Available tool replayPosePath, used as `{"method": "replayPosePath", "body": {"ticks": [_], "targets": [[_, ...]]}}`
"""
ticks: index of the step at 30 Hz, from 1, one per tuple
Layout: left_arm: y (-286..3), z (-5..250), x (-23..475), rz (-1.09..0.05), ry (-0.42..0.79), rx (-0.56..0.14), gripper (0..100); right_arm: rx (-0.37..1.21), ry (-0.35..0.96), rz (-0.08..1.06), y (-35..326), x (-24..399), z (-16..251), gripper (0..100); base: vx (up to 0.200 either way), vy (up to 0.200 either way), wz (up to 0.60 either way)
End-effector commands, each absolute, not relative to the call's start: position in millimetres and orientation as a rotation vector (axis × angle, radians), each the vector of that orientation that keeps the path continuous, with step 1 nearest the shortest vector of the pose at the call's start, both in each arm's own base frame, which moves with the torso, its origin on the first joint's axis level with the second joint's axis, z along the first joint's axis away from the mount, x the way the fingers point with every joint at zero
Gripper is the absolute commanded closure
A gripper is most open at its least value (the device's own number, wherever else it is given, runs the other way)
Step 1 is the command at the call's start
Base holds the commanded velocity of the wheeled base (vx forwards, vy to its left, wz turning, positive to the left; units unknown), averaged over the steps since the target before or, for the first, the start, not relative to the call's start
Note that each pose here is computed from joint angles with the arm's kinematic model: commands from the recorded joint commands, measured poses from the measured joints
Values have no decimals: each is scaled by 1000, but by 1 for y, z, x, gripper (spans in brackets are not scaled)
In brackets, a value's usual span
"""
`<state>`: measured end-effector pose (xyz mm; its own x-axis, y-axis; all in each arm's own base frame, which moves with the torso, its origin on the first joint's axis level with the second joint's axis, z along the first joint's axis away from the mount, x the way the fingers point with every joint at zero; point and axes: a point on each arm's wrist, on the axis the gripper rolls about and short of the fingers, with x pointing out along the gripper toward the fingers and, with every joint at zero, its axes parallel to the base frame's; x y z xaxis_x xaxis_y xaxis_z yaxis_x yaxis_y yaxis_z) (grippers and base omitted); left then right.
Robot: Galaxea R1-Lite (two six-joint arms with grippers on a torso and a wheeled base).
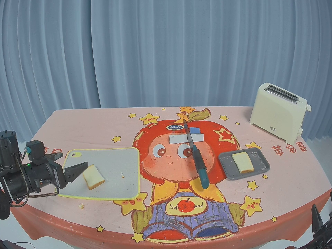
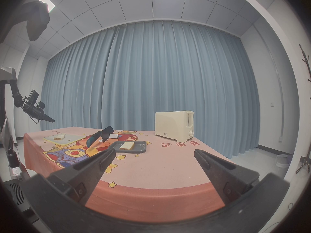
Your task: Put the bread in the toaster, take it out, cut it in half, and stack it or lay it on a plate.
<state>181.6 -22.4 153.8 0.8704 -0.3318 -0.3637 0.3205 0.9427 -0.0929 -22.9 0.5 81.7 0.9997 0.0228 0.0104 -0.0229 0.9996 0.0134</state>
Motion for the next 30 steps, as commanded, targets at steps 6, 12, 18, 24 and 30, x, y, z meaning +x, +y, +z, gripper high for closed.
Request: {"method": "replayPosePath", "body": {"ticks": [6,12,18,24,30], "targets": [[-23,150,183,-345,401,-24,0,14,-3,23,1,-22,77,0,0,0,0],[-23,149,182,-346,408,-21,0,14,-1,23,1,-22,77,0,0,0,0],[-23,144,183,-355,426,5,0,14,-3,23,1,-22,77,0,0,0,0],[-24,136,189,-356,465,9,0,14,-1,23,1,-22,77,0,0,0,0],[-24,135,189,-356,469,9,0,14,-1,23,1,-22,77,0,0,0,0]]}}
